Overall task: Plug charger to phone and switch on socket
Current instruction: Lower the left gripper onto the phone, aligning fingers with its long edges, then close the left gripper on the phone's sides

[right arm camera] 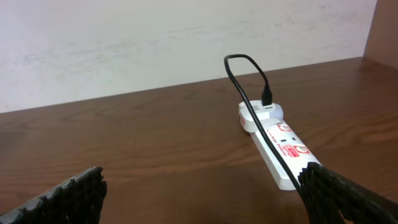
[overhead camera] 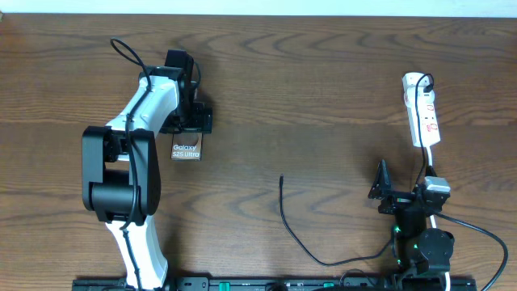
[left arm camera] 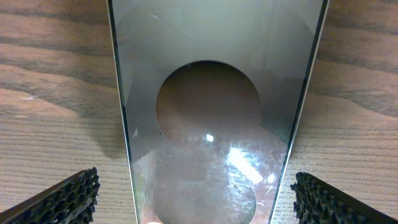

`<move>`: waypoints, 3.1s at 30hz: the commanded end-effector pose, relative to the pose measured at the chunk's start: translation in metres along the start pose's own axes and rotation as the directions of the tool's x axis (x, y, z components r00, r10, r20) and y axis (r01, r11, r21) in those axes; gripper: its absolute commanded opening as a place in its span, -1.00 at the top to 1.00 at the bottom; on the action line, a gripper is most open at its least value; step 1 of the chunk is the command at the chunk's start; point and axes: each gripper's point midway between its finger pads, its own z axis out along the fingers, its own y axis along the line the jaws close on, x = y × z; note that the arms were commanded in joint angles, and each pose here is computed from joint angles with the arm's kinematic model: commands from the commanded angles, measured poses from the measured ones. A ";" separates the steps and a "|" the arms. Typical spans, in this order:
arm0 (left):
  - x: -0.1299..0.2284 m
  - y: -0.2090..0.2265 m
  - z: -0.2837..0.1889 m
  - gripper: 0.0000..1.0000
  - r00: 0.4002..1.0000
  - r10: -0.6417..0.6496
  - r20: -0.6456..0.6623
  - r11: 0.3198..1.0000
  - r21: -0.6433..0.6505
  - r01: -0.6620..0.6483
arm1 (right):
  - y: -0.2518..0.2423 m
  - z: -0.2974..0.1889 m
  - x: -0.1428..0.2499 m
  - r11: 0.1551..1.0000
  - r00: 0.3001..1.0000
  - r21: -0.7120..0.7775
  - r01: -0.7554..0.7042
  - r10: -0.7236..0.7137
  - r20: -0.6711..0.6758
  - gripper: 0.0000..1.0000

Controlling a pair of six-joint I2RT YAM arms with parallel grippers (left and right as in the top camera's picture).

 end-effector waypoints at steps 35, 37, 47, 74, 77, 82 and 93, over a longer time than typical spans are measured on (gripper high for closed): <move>0.009 0.004 0.022 -0.96 1.000 0.012 -0.012 1.000 -0.010 -0.012 | 0.000 0.000 0.000 1.000 1.000 0.004 0.009 -0.009 0.002 -0.99; 0.009 0.004 0.022 -0.96 1.000 0.012 -0.015 1.000 -0.010 -0.012 | 0.000 0.000 0.000 1.000 1.000 0.004 0.009 -0.009 0.002 -0.99; 0.009 0.004 0.022 -0.96 1.000 0.012 -0.014 1.000 -0.010 -0.012 | 0.000 0.000 0.000 1.000 1.000 0.004 0.009 -0.009 0.002 -0.99; 0.005 0.003 0.022 -0.96 1.000 0.027 0.003 1.000 -0.009 -0.027 | 0.000 0.000 0.000 1.000 1.000 0.004 0.009 -0.009 0.002 -0.98; 0.005 0.003 0.022 -0.96 1.000 0.027 0.003 1.000 -0.009 -0.027 | 0.000 0.000 0.000 1.000 1.000 0.004 0.009 -0.009 0.002 -0.99; 0.005 0.003 0.022 -0.94 1.000 0.027 0.003 1.000 -0.009 -0.027 | 0.000 0.000 0.000 1.000 1.000 0.004 0.009 -0.009 0.002 -0.99; 0.005 0.003 0.022 -0.86 1.000 0.027 0.003 1.000 -0.009 -0.027 | 0.000 0.000 0.000 1.000 1.000 0.004 0.009 -0.009 0.002 -0.98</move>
